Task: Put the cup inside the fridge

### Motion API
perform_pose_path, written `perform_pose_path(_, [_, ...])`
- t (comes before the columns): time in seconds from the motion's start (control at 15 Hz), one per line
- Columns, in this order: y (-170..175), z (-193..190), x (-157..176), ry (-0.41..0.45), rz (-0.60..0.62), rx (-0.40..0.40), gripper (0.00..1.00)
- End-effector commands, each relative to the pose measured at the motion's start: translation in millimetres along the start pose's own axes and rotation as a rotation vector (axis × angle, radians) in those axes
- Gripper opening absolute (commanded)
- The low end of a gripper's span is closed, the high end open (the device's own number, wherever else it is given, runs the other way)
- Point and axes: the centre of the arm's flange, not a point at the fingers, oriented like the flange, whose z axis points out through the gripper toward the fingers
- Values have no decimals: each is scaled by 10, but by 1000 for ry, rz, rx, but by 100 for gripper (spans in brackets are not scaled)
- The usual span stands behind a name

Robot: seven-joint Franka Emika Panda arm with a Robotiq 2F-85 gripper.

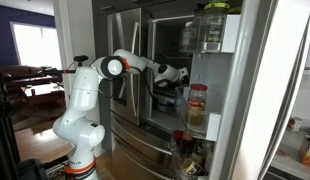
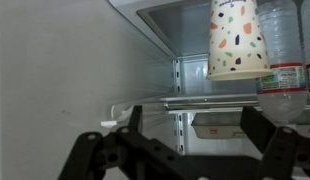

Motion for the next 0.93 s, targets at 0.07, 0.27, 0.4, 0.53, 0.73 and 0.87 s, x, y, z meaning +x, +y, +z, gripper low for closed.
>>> perform_pose_path(0.07, [-38, -270, 222, -69, 85, 32, 100])
perform_pose_path(0.27, [-52, -258, 273, -121, 127, 81, 100])
perform_pose_path(0.4, [-93, -269, 287, -181, 136, 96, 100])
perform_pose_path(0.53, [-111, -286, 312, -246, 141, 101, 100])
perform_pose_path(0.73, [-132, -314, 341, -343, 140, 77, 100])
perform_pose_path(0.87, [-171, -340, 338, -402, 148, 85, 100])
